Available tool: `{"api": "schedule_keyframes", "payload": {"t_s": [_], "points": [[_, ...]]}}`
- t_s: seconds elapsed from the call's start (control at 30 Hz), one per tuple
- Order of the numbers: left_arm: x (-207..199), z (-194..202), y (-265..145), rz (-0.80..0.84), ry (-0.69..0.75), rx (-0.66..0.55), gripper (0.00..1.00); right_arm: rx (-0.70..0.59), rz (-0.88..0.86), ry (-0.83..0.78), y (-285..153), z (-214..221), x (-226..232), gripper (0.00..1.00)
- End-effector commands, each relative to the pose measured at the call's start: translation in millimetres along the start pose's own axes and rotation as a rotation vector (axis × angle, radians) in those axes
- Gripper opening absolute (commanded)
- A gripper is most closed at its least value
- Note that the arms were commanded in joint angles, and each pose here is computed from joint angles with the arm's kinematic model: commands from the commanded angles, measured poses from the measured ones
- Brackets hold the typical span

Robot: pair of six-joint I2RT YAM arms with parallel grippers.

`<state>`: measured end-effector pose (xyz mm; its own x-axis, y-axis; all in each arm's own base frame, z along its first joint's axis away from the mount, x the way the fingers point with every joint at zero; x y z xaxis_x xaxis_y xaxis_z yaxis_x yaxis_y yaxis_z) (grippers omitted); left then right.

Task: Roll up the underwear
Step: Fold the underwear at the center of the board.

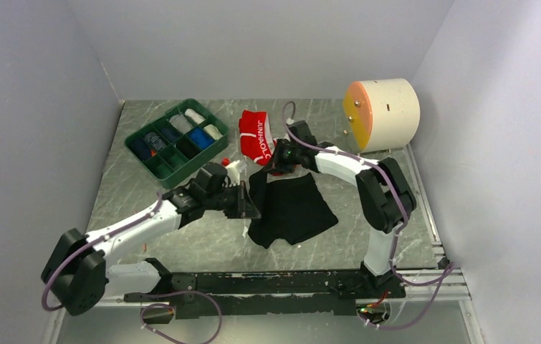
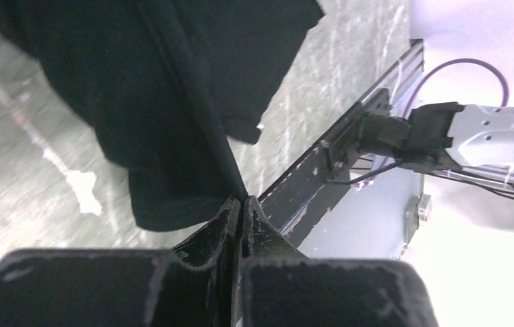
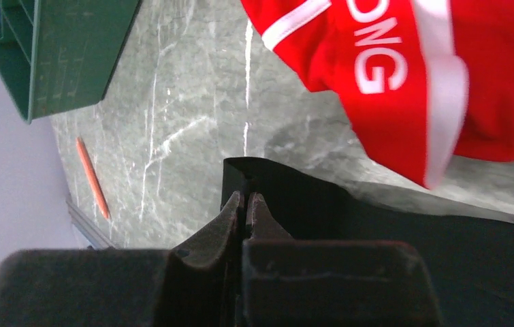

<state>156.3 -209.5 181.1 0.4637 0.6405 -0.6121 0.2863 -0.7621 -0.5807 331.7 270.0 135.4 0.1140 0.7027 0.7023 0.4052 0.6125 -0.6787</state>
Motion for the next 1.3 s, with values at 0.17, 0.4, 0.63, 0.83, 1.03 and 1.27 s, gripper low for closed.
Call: {"api": "schedule_keyframes", "payload": {"t_s": [0.17,0.4,0.63,0.83,1.03,1.27], "points": [[-62.1,-35.7,47.0,0.181,0.067,0.006,0.05,-0.048,-0.171,-0.032,-48.9,-41.4,-30.6,0.0],[-101.9,-35.3,90.7,0.252,0.112,0.09,0.05,0.009,-0.189,0.026,-63.8,-59.7,-77.5,0.0],[-122.5,-19.0,130.1,0.212,0.145,0.181,0.05,-0.03,-0.077,0.014,-74.3,-70.8,-109.6,0.0],[-123.0,-11.9,160.3,0.229,0.145,0.207,0.05,-0.064,-0.009,0.018,-75.6,-74.1,-118.7,0.0],[-128.8,-11.8,181.4,0.225,0.166,0.21,0.05,-0.089,0.007,0.018,-74.6,-83.9,-115.8,0.0],[-126.7,-1.3,198.2,0.264,0.147,0.213,0.05,-0.122,0.13,0.015,-71.6,-93.4,-126.6,0.0]]}}
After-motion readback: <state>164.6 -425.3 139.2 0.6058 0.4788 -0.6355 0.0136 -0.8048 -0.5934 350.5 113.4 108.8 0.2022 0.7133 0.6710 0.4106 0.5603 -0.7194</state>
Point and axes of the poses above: each gripper's point midway between its finger pads, its own y axis out along the fingers, its own x axis along the line the jaws close on, z = x × y, the point moved 8 cm from there along -y, back along the fingers, and after that the axes turned 12 degrees about y, right-handed, at the moved point
